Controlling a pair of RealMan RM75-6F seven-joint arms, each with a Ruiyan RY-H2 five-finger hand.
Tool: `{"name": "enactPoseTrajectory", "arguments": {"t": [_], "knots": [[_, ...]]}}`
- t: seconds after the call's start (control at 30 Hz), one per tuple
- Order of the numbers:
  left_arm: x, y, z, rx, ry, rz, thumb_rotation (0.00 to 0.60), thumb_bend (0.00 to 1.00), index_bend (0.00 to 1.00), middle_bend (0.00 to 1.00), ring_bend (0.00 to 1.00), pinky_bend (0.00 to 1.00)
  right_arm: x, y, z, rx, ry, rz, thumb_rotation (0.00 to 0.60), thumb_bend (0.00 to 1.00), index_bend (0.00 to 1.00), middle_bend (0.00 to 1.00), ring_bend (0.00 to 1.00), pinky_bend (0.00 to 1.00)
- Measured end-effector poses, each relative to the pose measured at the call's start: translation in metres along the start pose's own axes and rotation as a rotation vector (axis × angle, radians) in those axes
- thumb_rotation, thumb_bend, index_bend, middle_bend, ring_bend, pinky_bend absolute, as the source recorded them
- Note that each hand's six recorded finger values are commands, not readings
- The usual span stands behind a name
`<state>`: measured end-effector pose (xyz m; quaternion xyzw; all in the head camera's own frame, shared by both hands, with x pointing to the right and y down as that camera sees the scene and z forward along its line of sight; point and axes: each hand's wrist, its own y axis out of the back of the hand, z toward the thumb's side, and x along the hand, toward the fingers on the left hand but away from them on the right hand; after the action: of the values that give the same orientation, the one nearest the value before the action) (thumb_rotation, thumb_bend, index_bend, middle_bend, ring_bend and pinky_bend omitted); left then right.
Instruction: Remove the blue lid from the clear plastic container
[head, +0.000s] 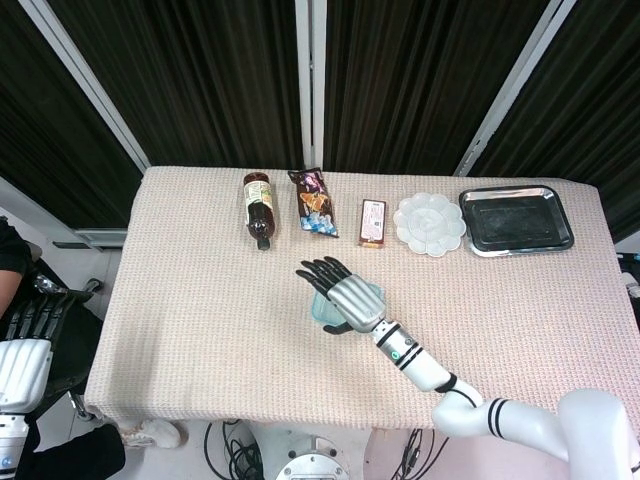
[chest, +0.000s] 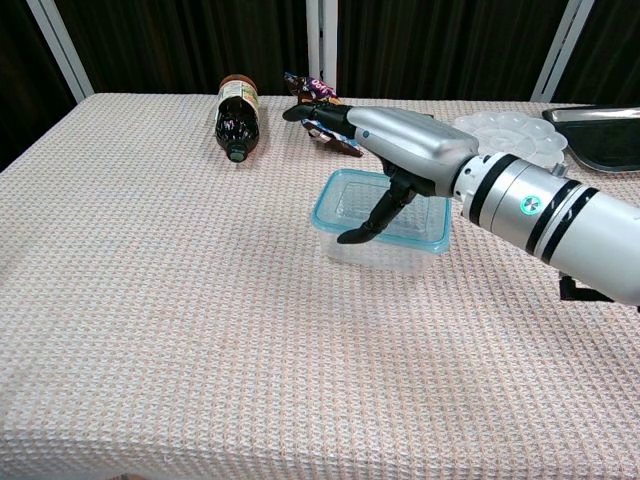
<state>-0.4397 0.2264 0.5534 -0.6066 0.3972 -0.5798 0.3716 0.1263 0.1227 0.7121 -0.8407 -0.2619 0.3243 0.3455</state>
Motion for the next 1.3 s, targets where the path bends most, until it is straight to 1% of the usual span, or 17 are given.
{"name": "enactPoseTrajectory", "arguments": {"t": [0.13, 0.23, 0.27, 0.3, 0.33, 0.43, 0.6, 0.67, 0.77, 0.9, 1.07, 1.3], "knots": [[0.008, 0.003, 0.008, 0.010, -0.036, -0.006, 0.600, 0.05, 0.05, 0.05, 0.00, 0.05, 0.019, 0.016, -0.011, -0.046, -0.014, 0.037, 0.600, 0.00, 0.00, 0.06, 0.00, 0.00], [0.021, 0.005, 0.024, 0.015, -0.099, -0.016, 0.600, 0.05, 0.05, 0.05, 0.00, 0.05, 0.042, 0.035, -0.029, -0.080, -0.041, 0.055, 0.600, 0.00, 0.00, 0.07, 0.00, 0.00], [0.025, 0.006, 0.031, 0.014, -0.124, -0.021, 0.600, 0.05, 0.05, 0.05, 0.00, 0.05, 0.057, 0.047, -0.040, -0.087, -0.060, 0.049, 0.600, 0.00, 0.00, 0.08, 0.00, 0.00], [0.032, 0.007, 0.042, 0.013, -0.162, -0.029, 0.600, 0.05, 0.05, 0.05, 0.00, 0.05, 0.063, 0.052, -0.044, -0.087, -0.069, 0.041, 0.600, 0.00, 0.00, 0.09, 0.00, 0.00], [0.036, 0.007, 0.050, 0.011, -0.193, -0.038, 0.600, 0.05, 0.05, 0.05, 0.00, 0.05, 0.071, 0.058, -0.050, -0.085, -0.082, 0.026, 0.600, 0.00, 0.00, 0.09, 0.00, 0.00], [0.052, 0.006, 0.085, 0.010, -0.310, -0.076, 0.600, 0.05, 0.05, 0.05, 0.00, 0.05, 0.100, 0.079, -0.067, -0.058, -0.135, -0.050, 0.600, 0.00, 0.00, 0.10, 0.00, 0.00], [0.078, -0.001, 0.156, 0.053, -0.530, -0.151, 0.600, 0.05, 0.04, 0.05, 0.00, 0.05, 0.167, 0.119, -0.101, -0.002, -0.284, -0.199, 0.600, 0.00, 0.00, 0.10, 0.00, 0.00], [0.088, -0.005, 0.187, 0.083, -0.615, -0.173, 0.600, 0.05, 0.02, 0.04, 0.00, 0.05, 0.194, 0.131, -0.110, 0.017, -0.340, -0.241, 0.600, 0.00, 0.00, 0.10, 0.00, 0.00], [0.102, -0.013, 0.225, 0.107, -0.691, -0.210, 0.600, 0.05, 0.01, 0.01, 0.00, 0.05, 0.220, 0.134, -0.116, 0.023, -0.389, -0.254, 0.600, 0.00, 0.00, 0.10, 0.00, 0.00], [0.120, -0.019, 0.260, 0.097, -0.712, -0.244, 0.600, 0.05, 0.00, 0.00, 0.00, 0.06, 0.230, 0.131, -0.115, 0.022, -0.394, -0.252, 0.600, 0.00, 0.00, 0.10, 0.00, 0.00], [0.140, -0.030, 0.295, 0.084, -0.696, -0.310, 0.600, 0.05, 0.00, 0.00, 0.00, 0.06, 0.234, 0.128, -0.115, 0.014, -0.387, -0.260, 0.600, 0.00, 0.00, 0.10, 0.00, 0.00], [0.151, -0.047, 0.342, 0.072, -0.675, -0.415, 0.600, 0.05, 0.00, 0.00, 0.00, 0.06, 0.242, 0.124, -0.118, 0.005, -0.398, -0.267, 0.600, 0.00, 0.00, 0.10, 0.00, 0.00]]}}
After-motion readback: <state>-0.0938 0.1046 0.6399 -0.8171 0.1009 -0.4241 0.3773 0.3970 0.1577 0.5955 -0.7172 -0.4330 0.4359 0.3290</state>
